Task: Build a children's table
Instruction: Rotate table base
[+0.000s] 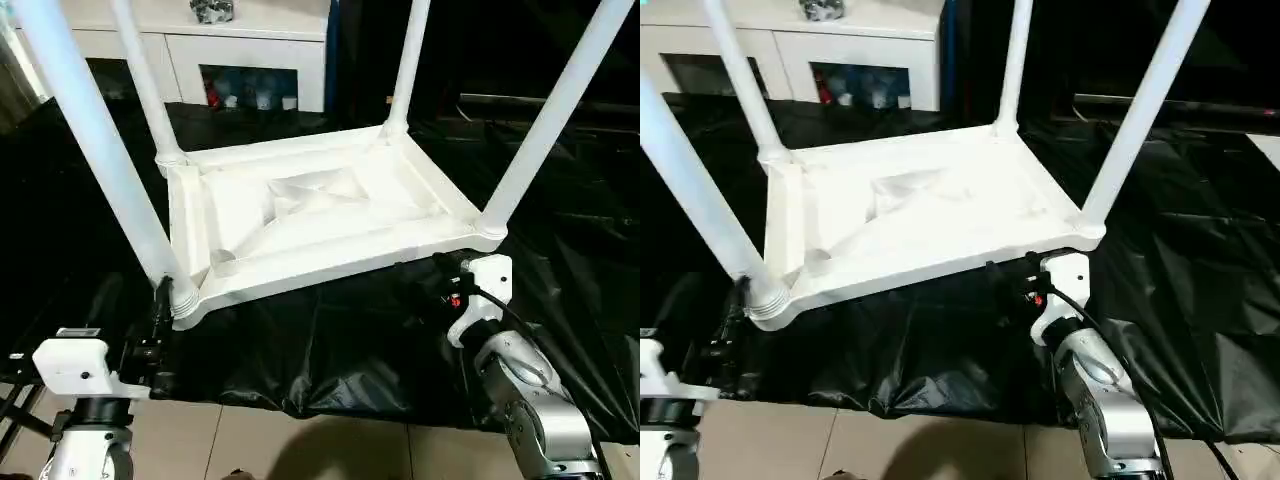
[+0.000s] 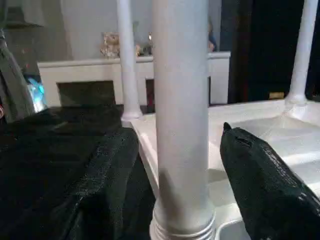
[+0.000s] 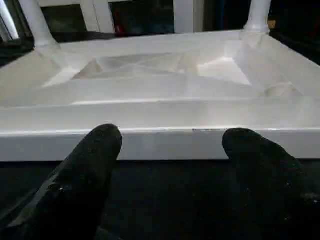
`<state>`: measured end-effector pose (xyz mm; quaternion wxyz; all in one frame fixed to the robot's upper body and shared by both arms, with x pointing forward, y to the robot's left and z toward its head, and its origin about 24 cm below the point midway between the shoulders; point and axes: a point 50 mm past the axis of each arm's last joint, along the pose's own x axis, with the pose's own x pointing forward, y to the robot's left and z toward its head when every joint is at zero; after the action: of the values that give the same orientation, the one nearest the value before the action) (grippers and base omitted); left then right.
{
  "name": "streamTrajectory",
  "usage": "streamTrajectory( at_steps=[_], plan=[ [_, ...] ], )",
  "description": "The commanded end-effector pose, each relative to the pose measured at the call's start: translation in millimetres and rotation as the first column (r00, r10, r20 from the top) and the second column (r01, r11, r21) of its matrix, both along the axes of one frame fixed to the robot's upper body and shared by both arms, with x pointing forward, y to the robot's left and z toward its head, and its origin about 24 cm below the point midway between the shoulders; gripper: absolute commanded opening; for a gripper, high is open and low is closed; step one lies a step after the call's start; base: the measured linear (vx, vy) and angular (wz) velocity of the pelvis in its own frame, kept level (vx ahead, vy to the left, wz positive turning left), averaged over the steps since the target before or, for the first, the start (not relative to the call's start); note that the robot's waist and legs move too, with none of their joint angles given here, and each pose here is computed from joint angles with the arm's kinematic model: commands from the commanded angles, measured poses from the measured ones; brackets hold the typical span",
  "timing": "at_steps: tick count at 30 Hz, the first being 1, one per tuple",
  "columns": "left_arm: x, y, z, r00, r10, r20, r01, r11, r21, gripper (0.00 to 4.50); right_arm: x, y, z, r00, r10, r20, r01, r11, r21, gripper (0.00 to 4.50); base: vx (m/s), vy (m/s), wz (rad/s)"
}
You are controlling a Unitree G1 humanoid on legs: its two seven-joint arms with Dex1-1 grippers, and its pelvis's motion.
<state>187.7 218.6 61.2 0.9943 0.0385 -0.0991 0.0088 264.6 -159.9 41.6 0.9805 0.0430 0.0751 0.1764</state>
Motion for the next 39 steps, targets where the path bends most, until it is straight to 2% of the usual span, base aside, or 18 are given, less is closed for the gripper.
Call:
streamTrajectory(
  at_steps=[1,5,9,10,13,15,18,20,21,22,24,27,28,31,32,33,36,39],
  plan=[
    [6.5,-2.2,-7.4,0.998,-0.043,-0.050,0.043,0.999,-0.013,3.13,1.6,-3.4,-2.7,0.999,-0.022,-0.035,0.021,0.999,-0.032,3.77,0.000,0.000,0.00],
    [20.2,0.5,-21.7,0.983,-0.157,-0.096,0.155,0.987,-0.031,3.13,7.8,-7.3,-13.4,0.994,-0.037,-0.101,0.023,0.990,-0.142,3.77,0.000,0.000,0.00],
    [35.7,3.8,-20.8,0.975,-0.198,-0.101,0.194,0.980,-0.047,3.13,18.7,-12.7,-16.9,0.991,-0.052,-0.122,0.028,0.981,-0.190,3.77,0.000,0.000,0.00],
    [45.0,5.8,-17.3,0.968,-0.229,-0.107,0.221,0.972,-0.078,3.13,26.0,-14.7,-18.2,0.988,-0.062,-0.140,0.031,0.976,-0.215,3.77,0.000,0.000,0.00],
    [53.3,5.3,-11.0,0.951,-0.292,-0.104,0.282,0.954,-0.107,3.13,35.7,-13.8,-18.8,0.987,-0.064,-0.149,0.027,0.971,-0.236,3.77,0.000,0.000,0.00],
    [55.9,2.5,-8.6,0.933,-0.346,-0.094,0.332,0.933,-0.137,3.13,40.4,-12.1,-18.4,0.988,-0.055,-0.148,0.018,0.970,-0.241,3.77,0.000,0.000,0.00],
    [57.1,-8.0,-2.3,0.869,-0.489,-0.072,0.466,0.860,-0.208,3.13,49.7,-9.9,-18.6,0.988,-0.045,-0.147,0.005,0.966,-0.259,3.77,0.000,0.000,0.00],
    [55.9,-17.4,2.3,0.799,-0.597,-0.067,0.570,0.789,-0.228,3.13,56.0,-7.6,-18.7,0.988,-0.030,-0.151,-0.012,0.962,-0.272,3.77,0.000,0.000,0.00],
    [54.0,-24.1,5.4,0.741,-0.668,-0.067,0.639,0.732,-0.236,3.13,59.6,-5.5,-18.5,0.988,-0.017,-0.155,-0.026,0.961,-0.275,3.77,0.000,0.000,0.00],
    [53.8,-24.7,5.8,0.734,-0.675,-0.067,0.646,0.726,-0.238,3.13,60.1,-5.3,-18.6,0.988,-0.016,-0.155,-0.028,0.961,-0.276,3.77,0.000,0.000,0.00],
    [51.1,-30.9,9.0,0.646,-0.760,-0.080,0.721,0.640,-0.266,3.13,65.0,-1.8,-19.9,0.986,0.005,-0.164,-0.053,0.957,-0.285,3.77,0.000,0.000,0.00],
    [46.2,-34.5,9.8,0.557,-0.824,-0.103,0.776,0.561,-0.290,3.13,67.8,0.3,-21.4,0.985,0.015,-0.170,-0.065,0.954,-0.293,3.77,0.000,0.000,0.00],
    [40.5,-36.7,9.7,0.471,-0.872,-0.132,0.812,0.487,-0.321,3.13,69.8,2.3,-22.5,0.985,0.025,-0.172,-0.076,0.952,-0.297,3.77,0.000,0.000,0.00],
    [28.2,-41.7,12.6,0.297,-0.940,-0.170,0.862,0.340,-0.375,3.13,73.5,11.3,-22.3,0.984,0.067,-0.167,-0.114,0.949,-0.294,3.77,0.000,0.000,0.00],
    [27.7,-42.0,12.8,0.289,-0.942,-0.171,0.864,0.334,-0.377,3.13,73.7,11.9,-22.2,0.984,0.070,-0.167,-0.117,0.949,-0.293,3.77,0.000,0.000,0.00],
    [23.7,-46.1,15.3,0.224,-0.959,-0.175,0.875,0.277,-0.397,3.13,75.2,18.5,-21.3,0.982,0.098,-0.162,-0.142,0.948,-0.286,3.77,0.000,0.000,0.00],
    [22.0,-56.0,21.1,0.149,-0.976,-0.161,0.887,0.204,-0.414,3.13,76.6,33.7,-19.8,0.975,0.163,-0.152,-0.199,0.943,-0.268,3.77,0.000,0.000,0.00],
    [24.4,-60.6,23.7,0.136,-0.980,-0.147,0.891,0.186,-0.414,3.13,76.7,43.4,-19.0,0.968,0.205,-0.145,-0.237,0.936,-0.259,3.77,0.000,0.000,0.00]
  ],
)
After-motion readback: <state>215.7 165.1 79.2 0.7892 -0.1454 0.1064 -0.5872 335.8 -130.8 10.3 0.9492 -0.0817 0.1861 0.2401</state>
